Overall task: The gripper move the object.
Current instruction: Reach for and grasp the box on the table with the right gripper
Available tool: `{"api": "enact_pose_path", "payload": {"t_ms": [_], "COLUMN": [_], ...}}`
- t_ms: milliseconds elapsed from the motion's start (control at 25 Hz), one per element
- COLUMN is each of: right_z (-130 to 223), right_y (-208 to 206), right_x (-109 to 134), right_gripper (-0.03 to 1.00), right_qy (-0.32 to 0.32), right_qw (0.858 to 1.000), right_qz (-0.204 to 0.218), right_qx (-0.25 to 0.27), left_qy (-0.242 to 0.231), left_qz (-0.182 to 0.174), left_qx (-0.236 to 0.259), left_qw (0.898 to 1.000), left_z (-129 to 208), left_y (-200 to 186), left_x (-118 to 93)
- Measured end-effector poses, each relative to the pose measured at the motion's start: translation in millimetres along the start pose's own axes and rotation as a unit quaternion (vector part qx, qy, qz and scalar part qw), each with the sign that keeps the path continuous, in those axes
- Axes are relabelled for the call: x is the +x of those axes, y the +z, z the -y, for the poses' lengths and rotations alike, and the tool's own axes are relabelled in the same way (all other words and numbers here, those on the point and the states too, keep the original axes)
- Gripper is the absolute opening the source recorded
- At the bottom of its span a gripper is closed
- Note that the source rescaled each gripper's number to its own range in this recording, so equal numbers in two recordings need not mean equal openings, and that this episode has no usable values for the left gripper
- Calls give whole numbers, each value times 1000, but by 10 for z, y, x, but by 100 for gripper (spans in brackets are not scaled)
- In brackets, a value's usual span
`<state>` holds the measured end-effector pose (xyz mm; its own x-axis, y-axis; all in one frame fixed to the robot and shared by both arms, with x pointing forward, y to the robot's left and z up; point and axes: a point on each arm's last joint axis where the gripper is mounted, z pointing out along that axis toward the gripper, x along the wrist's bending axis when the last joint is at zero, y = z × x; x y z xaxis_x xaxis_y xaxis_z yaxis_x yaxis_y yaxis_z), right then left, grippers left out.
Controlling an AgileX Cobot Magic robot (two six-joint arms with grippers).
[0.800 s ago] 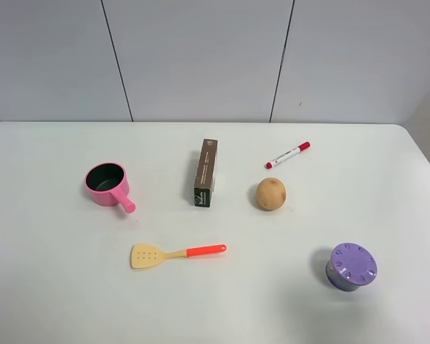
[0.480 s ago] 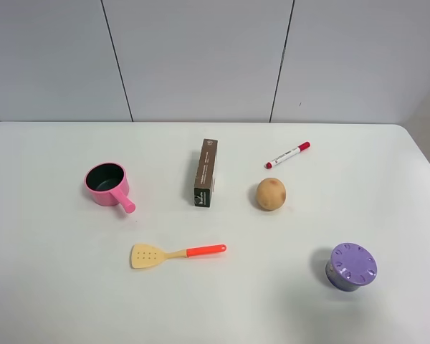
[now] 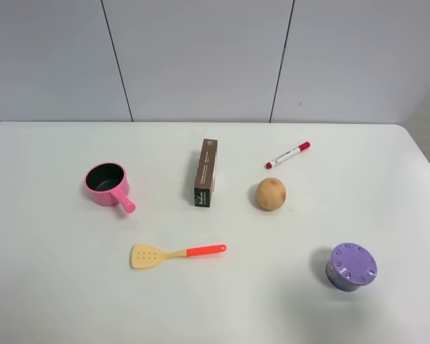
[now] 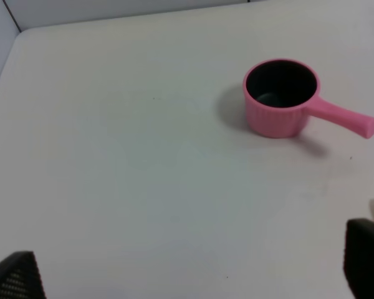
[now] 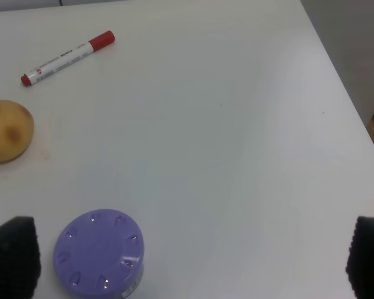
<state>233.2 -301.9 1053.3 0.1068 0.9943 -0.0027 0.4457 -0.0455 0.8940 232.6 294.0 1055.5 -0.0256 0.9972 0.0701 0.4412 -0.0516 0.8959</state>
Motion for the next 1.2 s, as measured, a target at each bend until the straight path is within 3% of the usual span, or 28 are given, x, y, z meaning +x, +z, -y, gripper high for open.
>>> {"api": "enact_pose_path", "payload": {"t_ms": [320, 560, 920, 1200], "right_z": [-16, -455, -1315, -1600], "right_y": [-22, -138, 181, 777], "right_x": [-1, 5, 119, 155], "right_gripper": [100, 100, 100, 100], "right_qy": [4, 5, 27, 16], "right_qw": [1000, 1000, 996, 987], "right_qz": [0, -1, -46, -47], "right_qx": [-4, -2, 75, 155], "left_qy": [0, 0, 0, 0], "left_qz": [0, 0, 0, 0], "left_qx": [0, 0, 0, 0], "left_qw": [1000, 1000, 1000, 1000], "left_z": [0, 0, 0, 0], "left_y": [0, 0, 0, 0], "left_x": [0, 0, 0, 0]}}
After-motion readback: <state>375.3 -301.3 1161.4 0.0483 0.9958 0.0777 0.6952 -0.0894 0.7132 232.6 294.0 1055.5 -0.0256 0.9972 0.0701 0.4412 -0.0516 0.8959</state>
